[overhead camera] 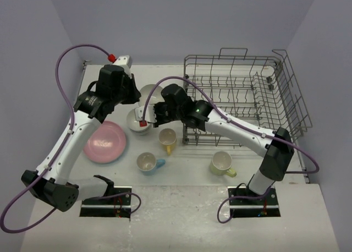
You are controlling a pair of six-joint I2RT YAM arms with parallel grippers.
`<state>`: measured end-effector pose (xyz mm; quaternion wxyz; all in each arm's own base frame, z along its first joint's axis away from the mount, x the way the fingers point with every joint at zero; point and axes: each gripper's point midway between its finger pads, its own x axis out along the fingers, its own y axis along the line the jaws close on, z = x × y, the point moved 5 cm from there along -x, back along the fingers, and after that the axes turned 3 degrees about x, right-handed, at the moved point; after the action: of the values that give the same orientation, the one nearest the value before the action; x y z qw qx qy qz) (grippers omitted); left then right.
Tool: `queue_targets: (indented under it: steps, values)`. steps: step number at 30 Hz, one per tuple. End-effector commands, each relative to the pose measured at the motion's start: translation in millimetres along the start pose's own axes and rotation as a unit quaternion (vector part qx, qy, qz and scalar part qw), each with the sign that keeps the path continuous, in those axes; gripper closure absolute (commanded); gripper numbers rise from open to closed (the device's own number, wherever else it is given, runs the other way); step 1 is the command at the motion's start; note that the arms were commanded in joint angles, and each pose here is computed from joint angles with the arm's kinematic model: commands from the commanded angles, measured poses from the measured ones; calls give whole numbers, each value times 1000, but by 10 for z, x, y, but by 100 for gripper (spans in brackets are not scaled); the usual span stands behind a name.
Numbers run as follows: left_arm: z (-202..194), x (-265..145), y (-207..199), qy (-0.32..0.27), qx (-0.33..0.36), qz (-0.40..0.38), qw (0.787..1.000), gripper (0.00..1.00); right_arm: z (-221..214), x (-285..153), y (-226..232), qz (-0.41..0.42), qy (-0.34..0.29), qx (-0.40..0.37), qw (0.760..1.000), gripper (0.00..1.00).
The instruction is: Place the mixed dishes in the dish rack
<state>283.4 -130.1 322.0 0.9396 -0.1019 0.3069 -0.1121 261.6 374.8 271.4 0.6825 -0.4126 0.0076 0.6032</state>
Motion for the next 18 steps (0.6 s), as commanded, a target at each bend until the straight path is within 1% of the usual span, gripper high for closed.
queue_targets:
  steps: [1,4,5,6,7,9,10,11,12,13,14,15,16,17,18]
  values:
    - [168,-97,-178,-23,-5,-53,998,100,154,-105,-288,-68,-15,-23,997,100]
    - [248,-145,-260,-40,-5,-78,996,100,201,-139,-322,-84,-30,-1,996,100]
    - [296,-178,-281,-47,-3,-84,995,79,239,-193,-354,-94,-37,9,995,100]
    - [331,-195,-289,-56,-4,-85,995,3,255,-237,-401,-103,-44,22,993,100]
    - [360,-233,-295,-66,-8,-87,994,0,263,-285,-426,-106,-54,53,991,100]
    - [405,-244,-271,-88,-14,-79,993,0,276,-498,-627,-132,-78,101,983,100]
    - [433,-291,-258,-101,-17,-75,992,0,317,-571,-644,-123,-104,157,974,100]
    - [415,-285,-232,-103,-20,-68,992,0,256,-782,-858,-146,-118,195,963,100]
    - [443,-311,-178,-118,-26,-48,992,0,288,-869,-879,-124,-148,267,944,100]
    - [441,-317,-158,-122,-28,-42,991,0,242,-976,-971,-129,-160,303,931,100]
    - [430,-309,-131,-125,-29,-34,991,0,68,-1168,-1172,-155,-167,349,909,100]
    - [405,-306,-81,-132,-33,-20,991,0,41,-1242,-1227,-145,-189,425,874,100]
    - [390,-299,-45,-134,-37,-10,990,0,-115,-1391,-1335,-138,-204,459,853,100]
    - [350,-269,18,-135,-40,10,990,0,-223,-1411,-1386,-129,-209,500,831,100]
    - [332,-249,43,-133,-41,18,990,0,-254,-1456,-1430,-112,-226,552,795,100]
